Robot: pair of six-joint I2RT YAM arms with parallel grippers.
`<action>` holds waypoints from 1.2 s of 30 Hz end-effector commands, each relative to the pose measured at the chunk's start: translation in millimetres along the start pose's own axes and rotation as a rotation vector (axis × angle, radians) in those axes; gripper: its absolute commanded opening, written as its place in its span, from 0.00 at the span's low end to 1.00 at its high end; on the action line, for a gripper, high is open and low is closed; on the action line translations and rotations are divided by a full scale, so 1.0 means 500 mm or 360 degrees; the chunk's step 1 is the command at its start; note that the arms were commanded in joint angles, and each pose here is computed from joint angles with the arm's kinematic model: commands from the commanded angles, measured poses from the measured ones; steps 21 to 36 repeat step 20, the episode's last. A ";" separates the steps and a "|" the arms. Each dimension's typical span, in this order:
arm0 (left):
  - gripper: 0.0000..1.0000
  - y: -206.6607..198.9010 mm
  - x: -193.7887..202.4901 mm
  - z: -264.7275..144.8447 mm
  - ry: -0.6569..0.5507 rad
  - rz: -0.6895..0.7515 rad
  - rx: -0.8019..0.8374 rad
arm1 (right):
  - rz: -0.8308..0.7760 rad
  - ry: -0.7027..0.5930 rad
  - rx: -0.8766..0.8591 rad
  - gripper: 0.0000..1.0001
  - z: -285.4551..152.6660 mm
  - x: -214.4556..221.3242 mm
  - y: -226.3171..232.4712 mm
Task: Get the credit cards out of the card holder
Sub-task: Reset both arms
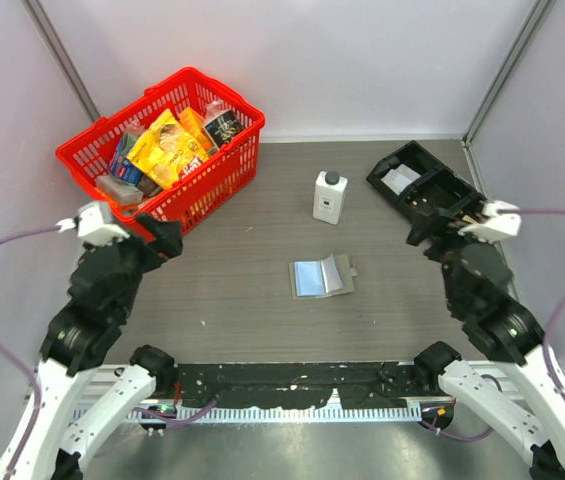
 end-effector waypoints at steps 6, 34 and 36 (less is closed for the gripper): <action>1.00 0.002 -0.146 -0.137 -0.0683 -0.0035 0.0187 | 0.0048 -0.0384 0.0346 0.86 -0.112 -0.060 -0.136; 1.00 0.022 -0.149 -0.141 -0.0826 -0.0052 0.0174 | 0.0191 -0.0548 0.0456 0.86 -0.154 -0.040 -0.185; 1.00 0.022 -0.149 -0.141 -0.0826 -0.0052 0.0174 | 0.0191 -0.0548 0.0456 0.86 -0.154 -0.040 -0.185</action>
Point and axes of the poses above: each gripper's point midway between its finger pads, its own z axis out along the fingers, its own y axis along the line the jaws close on, x = y × z, the point moved 9 cm from there along -z, back along the fingers, and after that the axes turned 15 degrees about -z, right-handed, at the moved point
